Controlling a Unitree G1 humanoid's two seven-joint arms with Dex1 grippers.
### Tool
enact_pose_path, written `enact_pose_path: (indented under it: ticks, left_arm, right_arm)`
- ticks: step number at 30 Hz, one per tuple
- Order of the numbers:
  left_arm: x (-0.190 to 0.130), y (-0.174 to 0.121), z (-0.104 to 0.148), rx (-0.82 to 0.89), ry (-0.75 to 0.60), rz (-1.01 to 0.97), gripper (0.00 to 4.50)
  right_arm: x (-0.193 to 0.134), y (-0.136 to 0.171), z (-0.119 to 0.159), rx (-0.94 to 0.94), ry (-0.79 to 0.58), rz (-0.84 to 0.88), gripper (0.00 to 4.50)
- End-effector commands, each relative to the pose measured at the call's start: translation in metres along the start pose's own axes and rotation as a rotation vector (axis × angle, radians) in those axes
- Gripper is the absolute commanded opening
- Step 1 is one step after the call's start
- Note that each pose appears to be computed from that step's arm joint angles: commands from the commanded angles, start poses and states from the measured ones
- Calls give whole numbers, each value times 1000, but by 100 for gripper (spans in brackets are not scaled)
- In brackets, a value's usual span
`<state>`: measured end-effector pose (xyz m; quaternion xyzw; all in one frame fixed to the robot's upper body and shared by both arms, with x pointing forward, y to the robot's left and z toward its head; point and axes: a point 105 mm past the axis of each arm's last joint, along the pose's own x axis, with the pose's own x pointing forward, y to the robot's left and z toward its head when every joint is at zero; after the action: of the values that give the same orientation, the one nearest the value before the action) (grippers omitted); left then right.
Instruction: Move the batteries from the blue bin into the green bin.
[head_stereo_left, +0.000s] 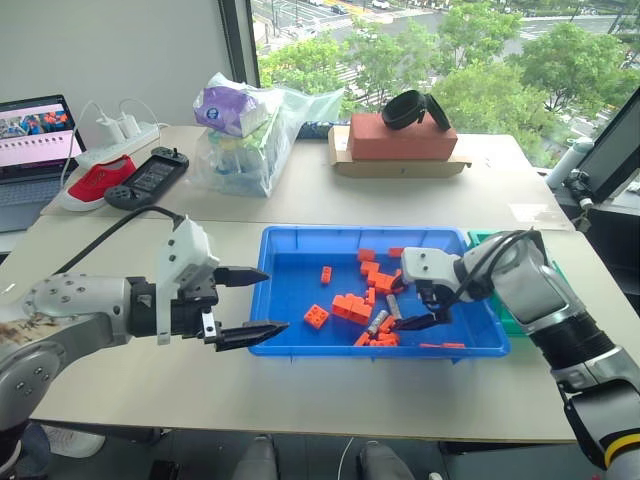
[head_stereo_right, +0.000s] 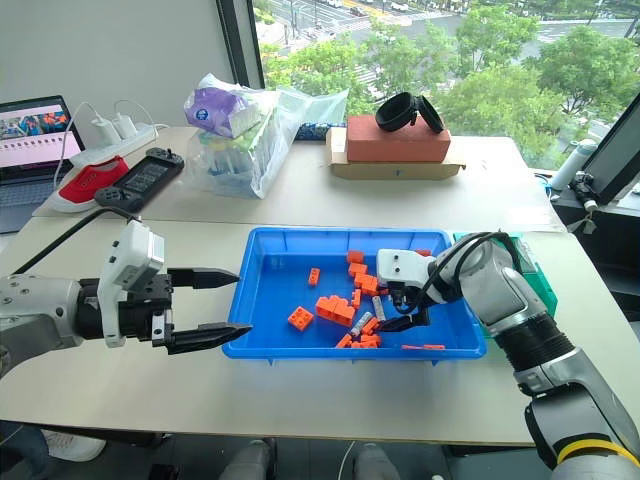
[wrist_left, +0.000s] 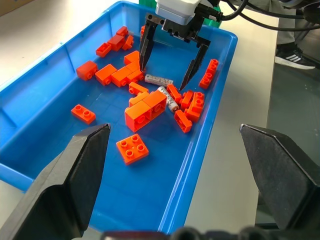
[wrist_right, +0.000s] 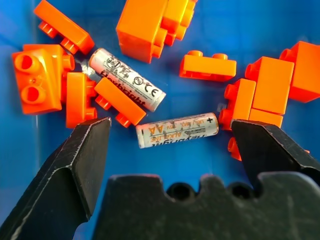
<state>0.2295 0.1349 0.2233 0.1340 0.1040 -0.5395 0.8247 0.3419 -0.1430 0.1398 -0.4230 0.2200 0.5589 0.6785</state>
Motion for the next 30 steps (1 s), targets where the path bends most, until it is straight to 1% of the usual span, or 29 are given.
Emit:
enact_pose_path:
  ticks: [1, 12, 21, 22, 23, 24, 26, 27, 30]
  left_arm:
    - [-5, 0, 9, 59, -11, 27, 450]
    - [-6, 0, 7, 60, -5, 41, 450]
    - [-4, 1, 9, 80, -3, 42, 450]
    - [-4, 1, 9, 81, -2, 42, 450]
    - [-4, 1, 9, 83, -2, 42, 450]
    - [-4, 1, 9, 84, -2, 42, 450]
    - [-4, 1, 10, 84, -2, 39, 450]
    - [-4, 1, 10, 84, -2, 38, 450]
    - [-3, 1, 10, 85, -3, 34, 450]
  right_arm:
    - [4, -3, 1, -22, 3, 1, 445]
    - [4, 11, -4, -14, 17, 61, 445]
    - [6, 10, -5, -7, 17, 50, 445]
    - [6, 9, -5, -8, 17, 48, 394]
    - [6, 9, -4, -8, 15, 47, 384]
    - [5, 9, -4, -8, 13, 45, 341]
    - [3, 8, -3, -8, 11, 36, 275]
    - [2, 7, -3, -10, 11, 29, 254]
    - [-7, 2, 0, -16, -2, 4, 253]
